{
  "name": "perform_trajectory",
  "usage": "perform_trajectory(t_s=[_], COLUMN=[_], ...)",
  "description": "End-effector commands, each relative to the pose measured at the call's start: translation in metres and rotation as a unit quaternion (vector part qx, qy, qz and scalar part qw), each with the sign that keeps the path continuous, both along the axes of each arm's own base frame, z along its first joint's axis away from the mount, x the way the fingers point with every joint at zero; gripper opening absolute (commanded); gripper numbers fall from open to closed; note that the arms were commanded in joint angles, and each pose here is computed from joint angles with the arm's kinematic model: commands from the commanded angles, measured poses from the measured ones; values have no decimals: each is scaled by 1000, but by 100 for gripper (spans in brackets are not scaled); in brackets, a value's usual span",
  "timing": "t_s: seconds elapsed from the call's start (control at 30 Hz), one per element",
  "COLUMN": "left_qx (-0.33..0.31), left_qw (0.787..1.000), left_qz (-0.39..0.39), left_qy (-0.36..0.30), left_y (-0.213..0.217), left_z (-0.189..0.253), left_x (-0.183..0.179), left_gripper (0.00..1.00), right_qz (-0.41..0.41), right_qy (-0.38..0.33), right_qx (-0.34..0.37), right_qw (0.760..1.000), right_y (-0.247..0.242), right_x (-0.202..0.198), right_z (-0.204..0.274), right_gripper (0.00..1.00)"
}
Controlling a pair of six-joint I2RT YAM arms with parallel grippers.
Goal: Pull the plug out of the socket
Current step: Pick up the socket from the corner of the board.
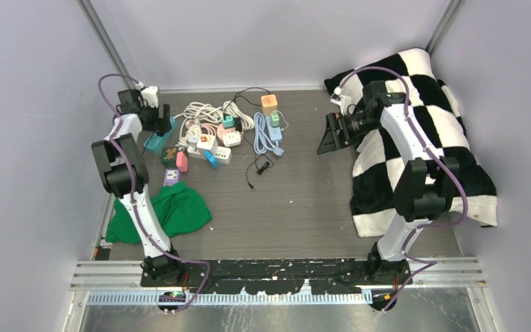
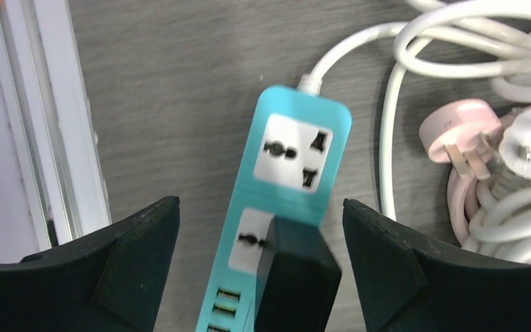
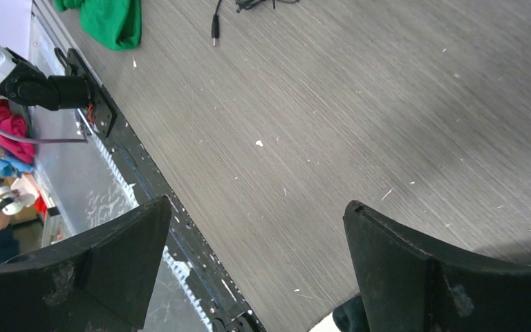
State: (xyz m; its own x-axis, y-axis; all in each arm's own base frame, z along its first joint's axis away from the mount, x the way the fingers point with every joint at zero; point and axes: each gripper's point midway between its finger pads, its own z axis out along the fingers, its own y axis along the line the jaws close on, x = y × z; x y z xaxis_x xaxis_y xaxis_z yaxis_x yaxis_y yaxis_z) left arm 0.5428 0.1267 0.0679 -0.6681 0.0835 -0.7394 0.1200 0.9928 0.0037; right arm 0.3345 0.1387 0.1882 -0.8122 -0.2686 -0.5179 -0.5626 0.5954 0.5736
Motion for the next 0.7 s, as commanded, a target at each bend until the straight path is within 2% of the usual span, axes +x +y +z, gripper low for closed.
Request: perform_trajectory(t_s=[0.0, 0.13, 0.33, 0.47, 0.53, 0.67], left_qx=[58, 78, 57, 48, 46, 52], left_qw=[995, 993, 993, 993, 992, 992], left_qz=[-78, -90, -103, -103, -102, -94], left_qy=[-14, 7, 29, 45, 53, 64], left_y=[-12, -13, -21, -23, -23, -20], left_z=[12, -5, -20, -31, -37, -43], left_x=[21, 24, 20, 15, 13, 10], left_gripper=[88, 83, 64, 57, 57, 67], right_qz=[1, 13, 16, 16, 16, 16], right_qy=[9, 10, 4, -1, -5, -10], right_qx=[-3, -14, -26, -27, -29, -31], right_qw=[1000, 1000, 1000, 999, 999, 999], right_y=[11, 13, 9, 9, 8, 7], right_x=[3, 7, 12, 10, 8, 3], right_z=[1, 0, -1, 0, 2, 5], right_gripper=[100, 100, 100, 100, 100, 100])
